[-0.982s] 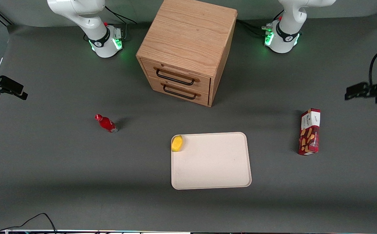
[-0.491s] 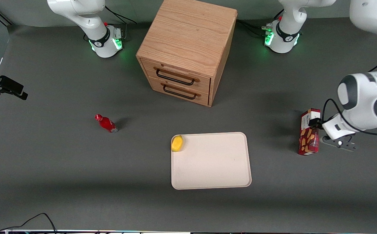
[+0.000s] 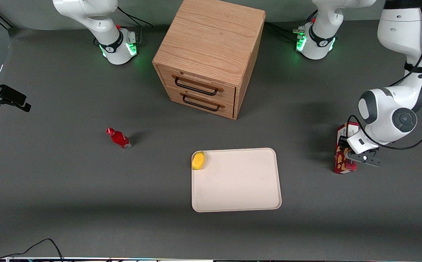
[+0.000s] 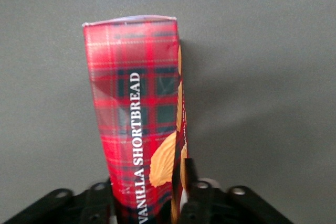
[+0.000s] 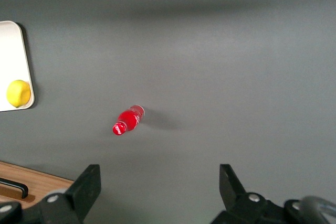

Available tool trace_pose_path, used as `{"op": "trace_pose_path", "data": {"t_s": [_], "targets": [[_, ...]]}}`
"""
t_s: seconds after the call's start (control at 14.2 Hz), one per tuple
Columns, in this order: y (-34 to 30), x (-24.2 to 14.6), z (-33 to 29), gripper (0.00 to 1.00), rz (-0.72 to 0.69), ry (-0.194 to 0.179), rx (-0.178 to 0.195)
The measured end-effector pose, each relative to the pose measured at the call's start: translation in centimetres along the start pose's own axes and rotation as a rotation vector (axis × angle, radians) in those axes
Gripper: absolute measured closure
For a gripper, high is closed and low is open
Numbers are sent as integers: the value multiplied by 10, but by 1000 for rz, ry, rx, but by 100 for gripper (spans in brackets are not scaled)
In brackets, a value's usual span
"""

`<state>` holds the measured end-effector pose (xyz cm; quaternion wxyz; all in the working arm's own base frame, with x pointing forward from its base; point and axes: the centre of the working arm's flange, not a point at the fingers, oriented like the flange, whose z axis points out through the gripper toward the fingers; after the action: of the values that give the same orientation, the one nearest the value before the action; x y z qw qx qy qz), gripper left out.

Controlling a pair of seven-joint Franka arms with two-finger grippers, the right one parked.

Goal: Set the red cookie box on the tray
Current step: 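Close the left gripper around the top of the red box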

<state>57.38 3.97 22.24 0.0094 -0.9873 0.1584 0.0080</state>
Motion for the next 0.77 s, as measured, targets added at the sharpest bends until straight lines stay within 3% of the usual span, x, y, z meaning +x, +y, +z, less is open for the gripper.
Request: {"op": "trace_pose_path", "data": {"t_s": [0.14, 0.21, 0.42, 0.63, 0.77], "targets": [[0, 4, -12, 78, -3, -6, -12], [-1, 8, -23, 83, -4, -13, -23], [-2, 27, -90, 87, -63, -52, -74], [30, 55, -212, 87, -198, -109, -121], [81, 72, -285, 87, -292, -101, -127]]}}
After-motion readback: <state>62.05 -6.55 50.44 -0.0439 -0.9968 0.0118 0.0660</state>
